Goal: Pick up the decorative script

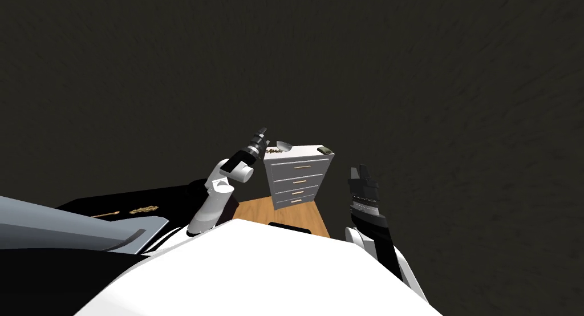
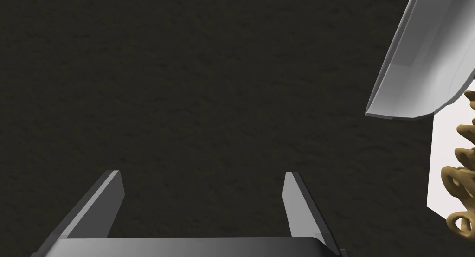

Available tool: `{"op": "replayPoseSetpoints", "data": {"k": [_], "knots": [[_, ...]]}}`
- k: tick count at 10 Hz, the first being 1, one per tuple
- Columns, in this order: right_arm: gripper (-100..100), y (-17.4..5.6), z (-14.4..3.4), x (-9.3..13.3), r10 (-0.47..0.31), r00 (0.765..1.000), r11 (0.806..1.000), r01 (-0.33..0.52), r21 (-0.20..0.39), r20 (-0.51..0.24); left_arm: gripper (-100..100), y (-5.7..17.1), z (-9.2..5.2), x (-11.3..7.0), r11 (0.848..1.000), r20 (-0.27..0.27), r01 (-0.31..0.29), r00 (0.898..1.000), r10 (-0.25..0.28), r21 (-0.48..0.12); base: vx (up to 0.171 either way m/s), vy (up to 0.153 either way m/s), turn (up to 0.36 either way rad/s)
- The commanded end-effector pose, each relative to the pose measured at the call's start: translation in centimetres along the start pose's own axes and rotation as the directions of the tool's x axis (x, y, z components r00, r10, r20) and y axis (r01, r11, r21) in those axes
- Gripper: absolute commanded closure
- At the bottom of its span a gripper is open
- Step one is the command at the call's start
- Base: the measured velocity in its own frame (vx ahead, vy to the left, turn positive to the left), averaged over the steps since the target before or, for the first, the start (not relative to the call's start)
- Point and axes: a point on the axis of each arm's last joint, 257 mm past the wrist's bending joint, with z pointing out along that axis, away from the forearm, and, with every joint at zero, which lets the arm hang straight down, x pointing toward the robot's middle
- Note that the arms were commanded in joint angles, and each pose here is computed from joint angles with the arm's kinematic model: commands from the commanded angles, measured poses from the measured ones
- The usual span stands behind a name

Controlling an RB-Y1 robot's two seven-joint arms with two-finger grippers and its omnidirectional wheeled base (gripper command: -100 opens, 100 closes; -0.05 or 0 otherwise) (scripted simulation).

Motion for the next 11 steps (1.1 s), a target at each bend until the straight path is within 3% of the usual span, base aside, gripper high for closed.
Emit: {"op": "replayPoseSetpoints", "data": {"k": [1,6,7,9,10,11], "knots": [[0,0.0,0.0,0.0,0.0,1.0,1.0,0.0,0.0,0.0,-100,-0.3,0.9,0.2,0.999,-0.007,0.029,1.0,-0.03,-0.018,0.015,0.007,0.03],[0,0.0,0.0,0.0,0.0,1.0,1.0,0.0,0.0,0.0,-100,1.4,1.5,0.0,0.992,0.008,0.06,0.998,-0.059,-0.111,0.014,0.007,0.008],[0,0.0,0.0,0.0,0.0,1.0,1.0,0.0,0.0,0.0,-100,1.2,2.3,0.4,0.988,0.002,0.092,0.996,-0.092,-0.127,0.016,0.009,0.019],[0,0.0,0.0,0.0,0.0,1.0,1.0,0.0,0.0,0.0,-100,2.2,2.2,0.2,0.982,0.015,0.091,0.996,-0.09,-0.164,0.016,0.01,0.001],[0,0.0,0.0,0.0,0.0,1.0,1.0,0.0,0.0,0.0,-100,2.0,2.9,0.6,0.975,0.009,0.124,0.992,-0.125,-0.183,0.02,0.012,0.014],[0,0.0,0.0,0.0,0.0,1.0,1.0,0.0,0.0,0.0,-100,2.7,2.8,0.5,0.97,0.018,0.124,0.992,-0.123,-0.208,0.021,0.015,0.001]]}}
